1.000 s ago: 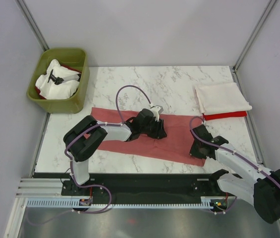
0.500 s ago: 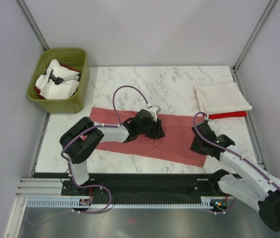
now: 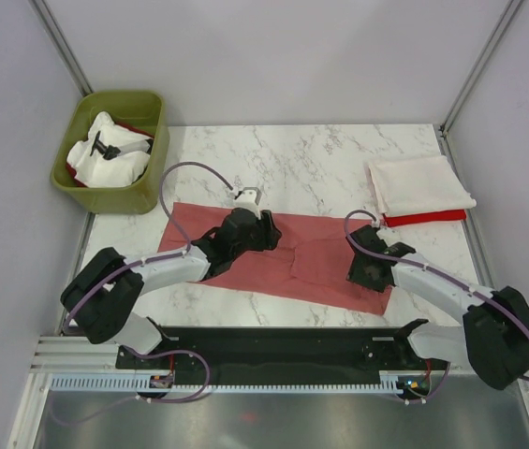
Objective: Fold and stack the t-shirts
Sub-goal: Fold the tshirt
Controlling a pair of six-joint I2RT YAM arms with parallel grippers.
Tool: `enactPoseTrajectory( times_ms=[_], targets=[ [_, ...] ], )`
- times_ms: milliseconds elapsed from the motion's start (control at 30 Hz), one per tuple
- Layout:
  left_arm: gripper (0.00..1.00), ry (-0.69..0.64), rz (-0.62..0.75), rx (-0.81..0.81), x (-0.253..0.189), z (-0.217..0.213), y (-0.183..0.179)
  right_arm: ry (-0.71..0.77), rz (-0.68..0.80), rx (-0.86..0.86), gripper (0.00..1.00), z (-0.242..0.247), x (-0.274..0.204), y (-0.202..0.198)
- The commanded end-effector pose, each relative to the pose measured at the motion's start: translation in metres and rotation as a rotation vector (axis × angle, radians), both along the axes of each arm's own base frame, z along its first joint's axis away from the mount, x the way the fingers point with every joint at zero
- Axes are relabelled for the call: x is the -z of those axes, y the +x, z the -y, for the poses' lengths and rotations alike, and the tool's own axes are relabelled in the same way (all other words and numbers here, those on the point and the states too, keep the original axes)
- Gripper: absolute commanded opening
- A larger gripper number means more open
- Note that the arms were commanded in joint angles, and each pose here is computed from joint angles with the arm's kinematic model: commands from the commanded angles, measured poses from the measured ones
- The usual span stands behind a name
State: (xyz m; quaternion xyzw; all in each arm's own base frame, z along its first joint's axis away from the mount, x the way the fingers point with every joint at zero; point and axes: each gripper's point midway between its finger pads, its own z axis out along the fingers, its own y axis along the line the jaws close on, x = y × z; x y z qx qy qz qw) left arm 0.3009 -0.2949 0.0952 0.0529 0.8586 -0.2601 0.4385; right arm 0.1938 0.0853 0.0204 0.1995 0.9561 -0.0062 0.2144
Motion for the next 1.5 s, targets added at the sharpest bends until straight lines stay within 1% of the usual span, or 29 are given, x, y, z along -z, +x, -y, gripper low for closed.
enactPoseTrajectory(
  times_ms=[0,200,233,333,367,400,467,533,567,600,633,667,700,733,767,800,867,900,933,967,1100,1133,1200,1233,1267,1333,1367,1433,1467],
  targets=[
    [0.59,-0.030,-0.025,-0.185,0.000,-0.041,0.015,-0.006,0.045,0.005,0.55,-0.007,0.007,0.022],
    [0.61,-0.107,-0.133,-0.300,0.018,-0.090,0.035,-0.065,-0.005,-0.016,0.54,-0.019,0.027,0.052],
    [0.61,-0.119,-0.140,-0.318,0.020,-0.098,0.036,-0.055,0.015,-0.023,0.53,-0.029,0.021,0.068],
    [0.61,-0.130,-0.103,-0.359,0.013,-0.110,0.034,-0.044,0.014,-0.049,0.51,-0.050,0.027,0.102],
    [0.61,-0.134,-0.090,-0.368,0.010,-0.113,0.033,-0.065,-0.028,-0.061,0.51,-0.054,0.044,0.106],
    [0.61,-0.150,-0.060,-0.377,0.000,-0.116,0.033,-0.039,0.015,-0.076,0.51,-0.070,0.032,0.135],
    [0.61,-0.130,-0.037,-0.399,0.002,-0.125,0.029,-0.068,-0.020,-0.123,0.51,-0.081,0.050,0.154],
    [0.61,-0.123,-0.019,-0.412,-0.002,-0.130,0.028,-0.074,0.052,-0.133,0.51,-0.097,0.034,0.199],
    [0.61,-0.123,-0.017,-0.410,-0.002,-0.130,0.027,-0.092,0.024,-0.141,0.52,-0.098,0.051,0.207],
    [0.61,-0.131,-0.015,-0.401,-0.004,-0.129,0.027,-0.068,0.087,-0.134,0.53,-0.107,0.035,0.241],
    [0.61,-0.128,-0.018,-0.391,-0.002,-0.127,0.026,-0.071,0.094,-0.130,0.53,-0.106,0.035,0.256],
    [0.61,-0.129,-0.019,-0.385,-0.001,-0.125,0.026,-0.121,0.014,-0.117,0.53,-0.088,0.061,0.260],
    [0.61,-0.133,-0.014,-0.377,-0.004,-0.123,0.028,-0.101,0.093,-0.091,0.53,-0.093,0.037,0.300],
    [0.61,-0.127,-0.021,-0.369,-0.002,-0.122,0.028,-0.106,0.092,-0.073,0.54,-0.085,0.038,0.314],
    [0.61,-0.125,-0.026,-0.363,0.000,-0.120,0.029,-0.130,0.046,-0.048,0.54,-0.063,0.057,0.322],
    [0.61,-0.124,-0.028,-0.357,0.000,-0.119,0.029,-0.108,0.107,-0.026,0.56,-0.060,0.039,0.350],
    [0.61,-0.119,-0.027,-0.341,0.000,-0.114,0.029,-0.076,0.128,-0.002,0.69,-0.044,0.033,0.368],
    [0.61,-0.116,-0.023,-0.328,-0.001,-0.110,0.029,-0.070,0.175,-0.056,0.74,-0.047,0.020,0.379],
    [0.61,-0.110,-0.015,-0.316,-0.002,-0.108,0.029,-0.066,0.201,-0.087,0.93,-0.050,0.011,0.383],
    [0.61,-0.106,-0.016,-0.307,-0.002,-0.106,0.029,-0.052,0.253,-0.117,0.98,-0.057,-0.011,0.388],
    [0.64,-0.124,0.003,-0.224,-0.008,-0.089,0.024,-0.001,0.330,-0.215,0.98,-0.069,-0.057,0.377],
    [0.64,-0.127,0.008,-0.221,-0.008,-0.089,0.024,0.017,0.382,-0.217,0.98,-0.069,-0.086,0.374],
    [0.65,-0.115,0.008,-0.216,-0.006,-0.088,0.024,0.059,0.395,-0.232,0.98,-0.073,-0.085,0.357],
    [0.65,-0.105,0.000,-0.215,-0.003,-0.088,0.023,0.092,0.465,-0.216,0.98,-0.074,-0.112,0.356],
    [0.65,-0.094,-0.010,-0.210,0.001,-0.088,0.023,0.101,0.428,-0.197,0.98,-0.071,-0.097,0.340],
    [0.65,-0.073,-0.032,-0.200,0.007,-0.085,0.022,0.162,0.456,-0.153,0.98,-0.074,-0.111,0.328],
    [0.64,-0.062,-0.044,-0.199,0.011,-0.084,0.021,0.179,0.433,-0.136,0.98,-0.072,-0.097,0.316],
    [0.64,-0.053,-0.051,-0.191,0.014,-0.081,0.019,0.238,0.460,-0.098,0.98,-0.076,-0.104,0.307],
    [0.65,-0.048,-0.054,-0.189,0.016,-0.082,0.017,0.244,0.423,-0.088,0.98,-0.074,-0.086,0.293]
  ],
)
